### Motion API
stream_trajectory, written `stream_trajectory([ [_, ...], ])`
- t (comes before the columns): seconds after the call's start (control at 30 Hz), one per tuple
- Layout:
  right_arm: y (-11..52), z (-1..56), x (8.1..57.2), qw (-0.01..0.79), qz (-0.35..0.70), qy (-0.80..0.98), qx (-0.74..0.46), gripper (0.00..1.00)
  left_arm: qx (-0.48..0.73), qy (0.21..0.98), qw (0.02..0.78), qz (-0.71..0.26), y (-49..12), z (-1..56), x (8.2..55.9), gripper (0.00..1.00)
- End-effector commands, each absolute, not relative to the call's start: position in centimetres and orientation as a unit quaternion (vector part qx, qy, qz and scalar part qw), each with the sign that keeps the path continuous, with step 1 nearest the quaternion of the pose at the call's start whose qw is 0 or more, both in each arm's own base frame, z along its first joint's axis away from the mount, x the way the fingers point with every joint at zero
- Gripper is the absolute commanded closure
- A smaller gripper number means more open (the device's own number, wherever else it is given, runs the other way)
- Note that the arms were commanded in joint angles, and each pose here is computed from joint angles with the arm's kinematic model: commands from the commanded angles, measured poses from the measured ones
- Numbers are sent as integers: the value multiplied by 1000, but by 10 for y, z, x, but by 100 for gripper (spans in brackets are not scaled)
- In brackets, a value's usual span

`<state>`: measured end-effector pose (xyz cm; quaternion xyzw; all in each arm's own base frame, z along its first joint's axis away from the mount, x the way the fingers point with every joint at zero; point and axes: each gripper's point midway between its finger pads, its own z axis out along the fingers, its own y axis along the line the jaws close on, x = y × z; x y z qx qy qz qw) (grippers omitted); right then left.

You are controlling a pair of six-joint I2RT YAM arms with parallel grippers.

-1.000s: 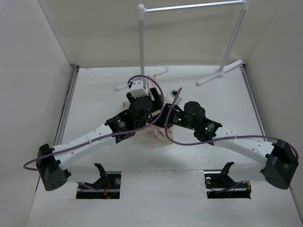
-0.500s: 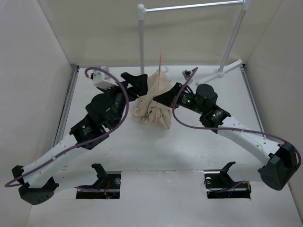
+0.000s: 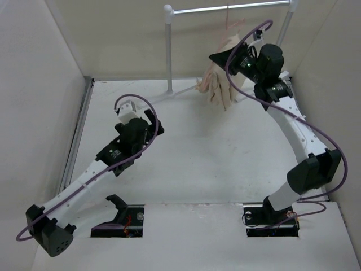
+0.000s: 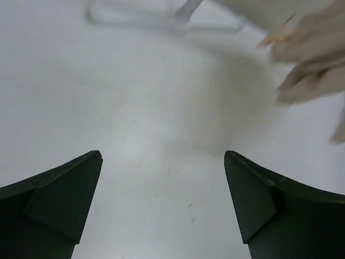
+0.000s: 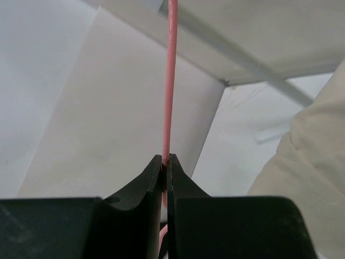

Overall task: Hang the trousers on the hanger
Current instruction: Place the hanger at the clothesline.

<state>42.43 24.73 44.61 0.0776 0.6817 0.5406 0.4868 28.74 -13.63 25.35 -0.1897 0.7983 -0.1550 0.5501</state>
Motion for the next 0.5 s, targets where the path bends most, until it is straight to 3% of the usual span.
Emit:
stream_trajectory([
  [0.0, 223, 499, 444, 541, 537, 645, 56, 97, -196, 843, 466, -182, -148, 201, 265, 0],
  [0.2, 186, 494, 499, 544, 514, 657, 91, 97, -198, 853, 446, -184, -153, 173, 256, 0],
  [0.47, 164, 473, 536, 538, 496, 671, 115, 97, -199, 861, 433, -177, -154, 158, 254, 0],
])
